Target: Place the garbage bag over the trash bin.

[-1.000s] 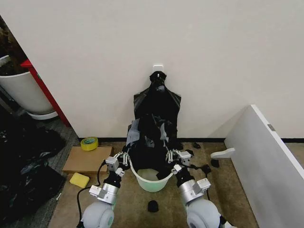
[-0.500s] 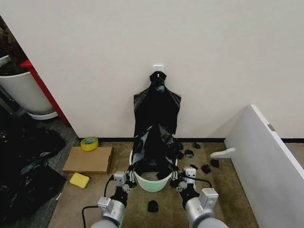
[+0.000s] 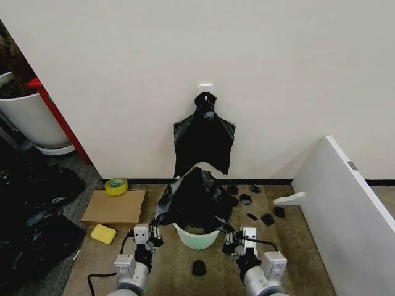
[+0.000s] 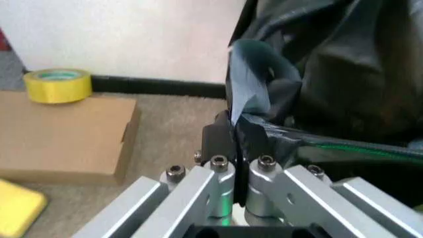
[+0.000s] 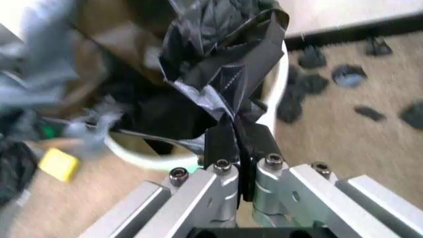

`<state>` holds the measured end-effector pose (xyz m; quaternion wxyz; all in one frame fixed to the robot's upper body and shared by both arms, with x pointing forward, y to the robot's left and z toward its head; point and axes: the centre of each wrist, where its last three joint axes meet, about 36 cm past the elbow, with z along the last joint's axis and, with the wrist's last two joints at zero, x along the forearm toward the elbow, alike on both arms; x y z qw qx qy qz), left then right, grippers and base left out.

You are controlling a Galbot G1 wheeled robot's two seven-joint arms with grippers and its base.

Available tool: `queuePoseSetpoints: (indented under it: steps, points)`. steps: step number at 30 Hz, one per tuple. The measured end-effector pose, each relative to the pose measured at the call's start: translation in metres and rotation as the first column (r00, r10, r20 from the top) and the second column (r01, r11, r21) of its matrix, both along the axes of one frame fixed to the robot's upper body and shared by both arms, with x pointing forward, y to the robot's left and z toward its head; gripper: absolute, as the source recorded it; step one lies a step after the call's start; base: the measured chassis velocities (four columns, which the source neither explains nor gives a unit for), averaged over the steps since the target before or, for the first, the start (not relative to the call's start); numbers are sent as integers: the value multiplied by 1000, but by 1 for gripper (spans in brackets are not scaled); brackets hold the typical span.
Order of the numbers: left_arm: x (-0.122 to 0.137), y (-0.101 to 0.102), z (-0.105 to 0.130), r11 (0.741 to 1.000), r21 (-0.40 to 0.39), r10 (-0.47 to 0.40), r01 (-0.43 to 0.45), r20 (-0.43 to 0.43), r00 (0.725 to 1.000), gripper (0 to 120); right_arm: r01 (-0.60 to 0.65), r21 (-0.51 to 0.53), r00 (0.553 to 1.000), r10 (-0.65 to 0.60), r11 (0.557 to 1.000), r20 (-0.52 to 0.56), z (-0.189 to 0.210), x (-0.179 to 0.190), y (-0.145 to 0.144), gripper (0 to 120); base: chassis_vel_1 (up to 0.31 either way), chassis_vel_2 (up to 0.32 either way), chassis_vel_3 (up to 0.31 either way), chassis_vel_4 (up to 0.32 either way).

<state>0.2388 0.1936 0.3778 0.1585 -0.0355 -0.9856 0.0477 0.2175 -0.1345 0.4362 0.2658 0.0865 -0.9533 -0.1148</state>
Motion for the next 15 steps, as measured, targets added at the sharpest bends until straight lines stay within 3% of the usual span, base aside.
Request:
queuePoseSetpoints:
  steps: [15]
  points:
    - [0,-8,-9,997,65,39,-35,-69,997,0,-9,-115,999,5,993,-34,-38,4,6,0,0,0,0,0]
